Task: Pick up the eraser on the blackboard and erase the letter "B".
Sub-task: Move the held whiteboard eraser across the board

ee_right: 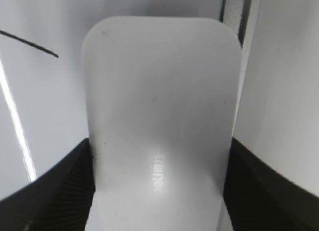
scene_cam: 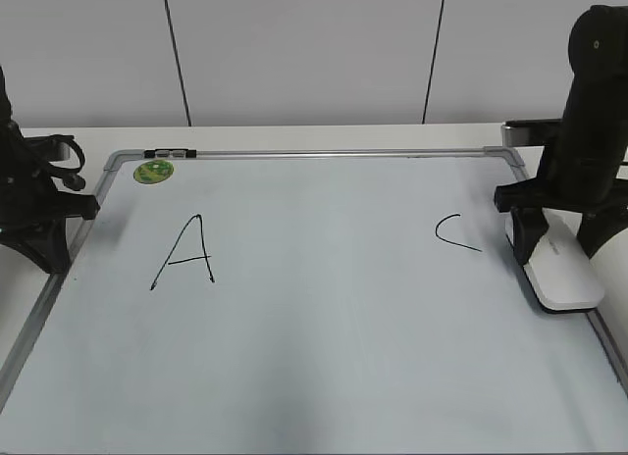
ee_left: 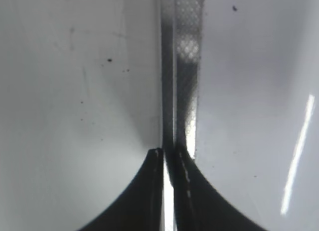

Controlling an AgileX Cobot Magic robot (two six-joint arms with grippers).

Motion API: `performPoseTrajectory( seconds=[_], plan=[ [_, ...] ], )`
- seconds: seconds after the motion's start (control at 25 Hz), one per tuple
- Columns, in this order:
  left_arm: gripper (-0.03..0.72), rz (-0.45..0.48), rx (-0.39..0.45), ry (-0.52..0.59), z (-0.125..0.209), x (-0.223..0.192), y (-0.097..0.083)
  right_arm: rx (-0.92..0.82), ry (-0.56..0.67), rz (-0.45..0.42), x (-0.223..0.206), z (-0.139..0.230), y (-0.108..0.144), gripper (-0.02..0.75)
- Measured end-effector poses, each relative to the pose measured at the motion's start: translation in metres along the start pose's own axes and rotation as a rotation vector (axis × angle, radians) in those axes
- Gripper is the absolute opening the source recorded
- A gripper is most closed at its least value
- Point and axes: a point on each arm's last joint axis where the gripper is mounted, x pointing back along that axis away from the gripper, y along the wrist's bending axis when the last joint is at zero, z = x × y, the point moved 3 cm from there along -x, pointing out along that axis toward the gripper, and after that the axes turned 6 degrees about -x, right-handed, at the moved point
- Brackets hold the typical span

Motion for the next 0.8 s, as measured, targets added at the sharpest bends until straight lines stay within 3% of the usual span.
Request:
performPoseTrajectory(
  seconds=[0.68, 0.8],
  plan=[
    [0.025, 0.0, 0.0, 0.0, 0.0, 0.0, 0.0, 0.0, 0.006, 0.001, -0.016, -0.008, 0.001, 0.524],
    [0.026, 0.0, 0.0, 0.0, 0.0, 0.0, 0.0, -0.004, 0.005, 0.001, -0.016, -0.008, 0.001, 0.555]
  ],
)
